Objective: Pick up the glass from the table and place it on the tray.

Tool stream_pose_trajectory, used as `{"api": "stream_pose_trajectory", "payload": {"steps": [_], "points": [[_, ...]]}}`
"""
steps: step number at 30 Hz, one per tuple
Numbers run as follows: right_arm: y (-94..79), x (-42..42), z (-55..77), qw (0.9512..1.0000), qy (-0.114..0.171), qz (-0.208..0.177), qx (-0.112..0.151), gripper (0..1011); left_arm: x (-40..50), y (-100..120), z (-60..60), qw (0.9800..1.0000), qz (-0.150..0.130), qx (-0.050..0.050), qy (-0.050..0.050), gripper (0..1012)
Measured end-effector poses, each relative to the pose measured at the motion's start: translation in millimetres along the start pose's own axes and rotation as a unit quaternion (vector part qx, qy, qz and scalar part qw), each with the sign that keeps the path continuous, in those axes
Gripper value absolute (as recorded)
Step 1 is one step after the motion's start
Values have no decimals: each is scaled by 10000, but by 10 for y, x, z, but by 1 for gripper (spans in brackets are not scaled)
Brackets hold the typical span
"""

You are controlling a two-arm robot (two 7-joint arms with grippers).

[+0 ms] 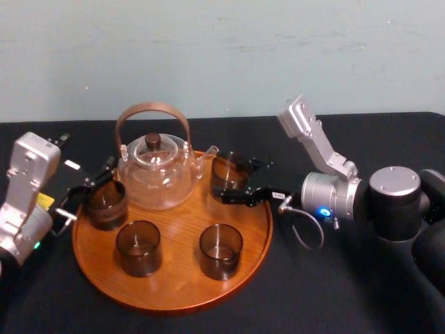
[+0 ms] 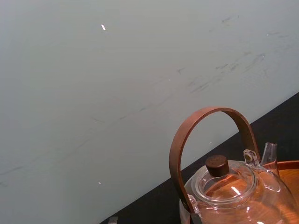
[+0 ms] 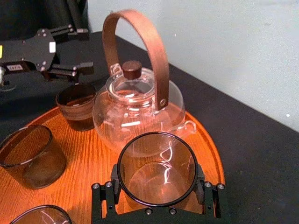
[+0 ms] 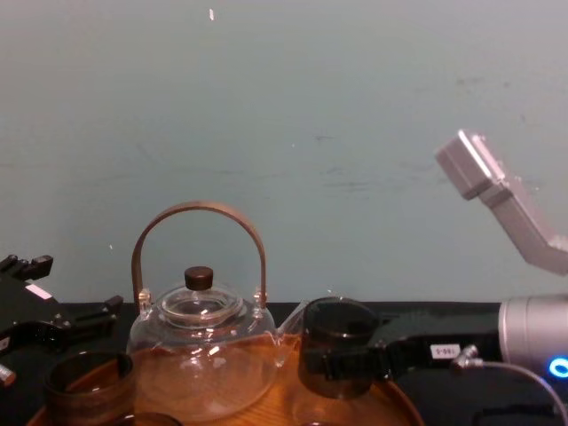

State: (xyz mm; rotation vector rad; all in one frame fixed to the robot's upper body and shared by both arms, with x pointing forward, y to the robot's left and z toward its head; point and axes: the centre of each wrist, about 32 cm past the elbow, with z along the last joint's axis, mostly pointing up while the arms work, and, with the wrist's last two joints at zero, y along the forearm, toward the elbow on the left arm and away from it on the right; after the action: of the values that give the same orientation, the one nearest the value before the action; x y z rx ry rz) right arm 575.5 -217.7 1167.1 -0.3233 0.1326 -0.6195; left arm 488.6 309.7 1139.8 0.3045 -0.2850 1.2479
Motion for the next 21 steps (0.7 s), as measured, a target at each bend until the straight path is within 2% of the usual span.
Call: {"api": "stream_pose_trajectory", "payload": {"steps": [9, 21], "points": [[101, -3, -127, 9998, 73, 72, -140, 907, 0, 0, 0, 10000, 0, 0, 0, 1001], [147, 13, -231, 9995, 159, 52, -251, 907, 0, 0, 0, 10000, 0, -1, 0, 1001]]}}
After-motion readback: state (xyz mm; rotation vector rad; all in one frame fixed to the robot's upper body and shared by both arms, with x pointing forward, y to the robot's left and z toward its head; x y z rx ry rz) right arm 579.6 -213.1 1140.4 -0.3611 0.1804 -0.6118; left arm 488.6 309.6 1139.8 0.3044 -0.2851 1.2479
